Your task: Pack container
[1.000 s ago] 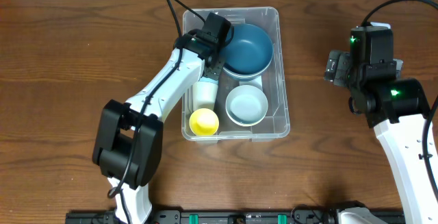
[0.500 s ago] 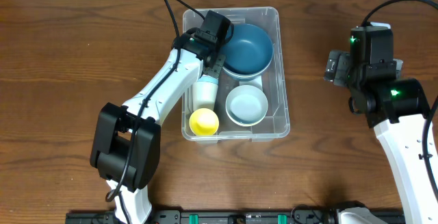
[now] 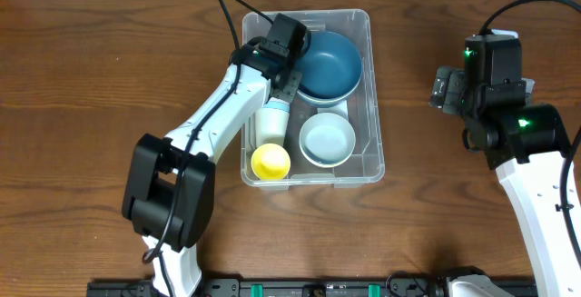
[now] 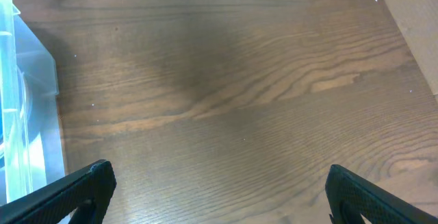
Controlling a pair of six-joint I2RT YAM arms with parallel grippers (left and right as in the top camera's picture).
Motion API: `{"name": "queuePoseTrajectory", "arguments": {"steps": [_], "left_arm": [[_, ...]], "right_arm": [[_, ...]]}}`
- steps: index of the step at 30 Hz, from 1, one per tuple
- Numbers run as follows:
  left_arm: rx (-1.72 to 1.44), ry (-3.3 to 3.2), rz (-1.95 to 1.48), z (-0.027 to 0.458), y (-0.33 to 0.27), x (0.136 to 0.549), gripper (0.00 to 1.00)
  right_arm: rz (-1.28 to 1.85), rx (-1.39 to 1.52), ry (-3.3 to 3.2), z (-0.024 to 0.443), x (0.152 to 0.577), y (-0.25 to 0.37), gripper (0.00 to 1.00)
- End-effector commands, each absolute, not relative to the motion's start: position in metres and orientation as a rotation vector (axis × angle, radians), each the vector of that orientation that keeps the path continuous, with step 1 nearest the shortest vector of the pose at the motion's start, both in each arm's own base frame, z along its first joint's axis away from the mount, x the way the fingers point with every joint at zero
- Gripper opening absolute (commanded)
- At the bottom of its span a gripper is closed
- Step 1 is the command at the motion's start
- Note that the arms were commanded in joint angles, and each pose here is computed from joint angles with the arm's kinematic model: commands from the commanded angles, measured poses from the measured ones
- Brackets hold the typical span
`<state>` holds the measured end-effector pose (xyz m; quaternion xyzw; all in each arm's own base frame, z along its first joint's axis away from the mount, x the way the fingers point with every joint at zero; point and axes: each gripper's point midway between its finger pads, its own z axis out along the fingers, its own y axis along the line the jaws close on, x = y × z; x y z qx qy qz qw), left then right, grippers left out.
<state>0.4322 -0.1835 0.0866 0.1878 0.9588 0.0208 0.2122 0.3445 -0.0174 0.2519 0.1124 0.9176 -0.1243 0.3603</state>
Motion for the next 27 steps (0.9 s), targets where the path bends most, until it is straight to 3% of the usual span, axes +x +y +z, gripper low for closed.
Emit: {"name": "queuePoseTrajectory", "arguments": {"steps": [1,27], "left_arm": [[0.529,2.7,0.057,0.074,-0.184,0.429,0.06],[0.552,2.775,0.088,0.062,-0.177,0.415,0.06]], "right_arm": [[-0.322,0.315,2.338,0.261,0.344,-0.021,0.99],[-0.322,0.315,2.338,0.261,0.344,-0.021,0.99]]}}
